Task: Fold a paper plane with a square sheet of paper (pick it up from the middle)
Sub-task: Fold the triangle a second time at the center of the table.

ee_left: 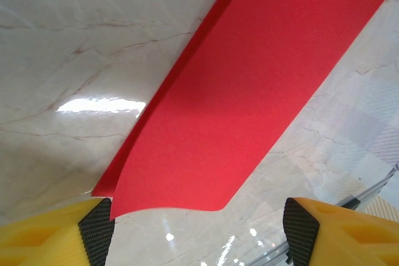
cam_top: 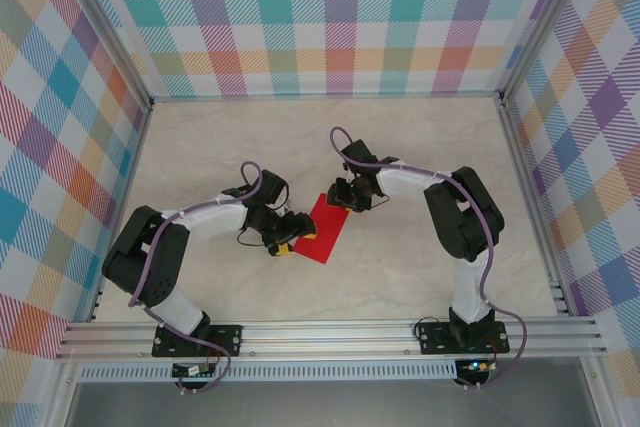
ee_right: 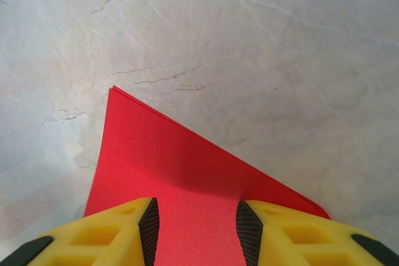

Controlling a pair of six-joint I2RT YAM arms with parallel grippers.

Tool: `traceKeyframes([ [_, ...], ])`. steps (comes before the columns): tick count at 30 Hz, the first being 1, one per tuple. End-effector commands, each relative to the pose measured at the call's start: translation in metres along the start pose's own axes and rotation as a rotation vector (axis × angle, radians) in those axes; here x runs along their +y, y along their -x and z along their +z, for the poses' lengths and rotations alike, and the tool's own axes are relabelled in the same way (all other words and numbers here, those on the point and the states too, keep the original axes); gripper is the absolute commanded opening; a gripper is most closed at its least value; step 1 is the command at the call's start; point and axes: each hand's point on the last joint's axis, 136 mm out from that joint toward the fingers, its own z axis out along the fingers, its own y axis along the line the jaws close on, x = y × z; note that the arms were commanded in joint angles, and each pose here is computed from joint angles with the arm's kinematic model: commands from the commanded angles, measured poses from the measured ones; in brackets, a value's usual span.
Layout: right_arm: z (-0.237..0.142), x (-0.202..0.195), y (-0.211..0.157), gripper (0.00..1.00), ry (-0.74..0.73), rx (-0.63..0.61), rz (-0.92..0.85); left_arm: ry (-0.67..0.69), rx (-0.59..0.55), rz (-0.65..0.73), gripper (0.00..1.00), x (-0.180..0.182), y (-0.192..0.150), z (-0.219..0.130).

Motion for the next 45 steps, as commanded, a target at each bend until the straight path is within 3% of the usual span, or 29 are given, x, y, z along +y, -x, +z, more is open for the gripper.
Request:
traceKeyframes([
  [1, 0.03, -0.043, -0.028, 0.42, -0.119, 0.082, 0.04, -0.034, 0.018, 0.015, 0.73, -0.013, -0.001, 0.0],
  [10, 0.03, -0.044, -0.027, 0.41, -0.125, 0.081, 0.045, -0.068, 0.012, 0.035, 0.71, -0.021, -0.001, -0.003],
  [25, 0.035, -0.047, -0.031, 0.41, -0.133, 0.111, 0.063, -0.28, 0.009, 0.083, 0.63, -0.074, 0.005, -0.016],
  [33, 0.039, -0.05, -0.035, 0.41, -0.131, 0.13, 0.074, -0.31, 0.011, 0.093, 0.62, -0.084, 0.007, -0.016],
  [39, 0.034, -0.036, -0.032, 0.41, -0.057, 0.137, 0.069, -0.294, -0.009, 0.076, 0.61, -0.082, 0.017, -0.002],
  [45, 0.009, -0.003, -0.018, 0.41, 0.085, 0.107, 0.032, -0.256, -0.046, 0.034, 0.54, -0.07, 0.031, 0.016],
])
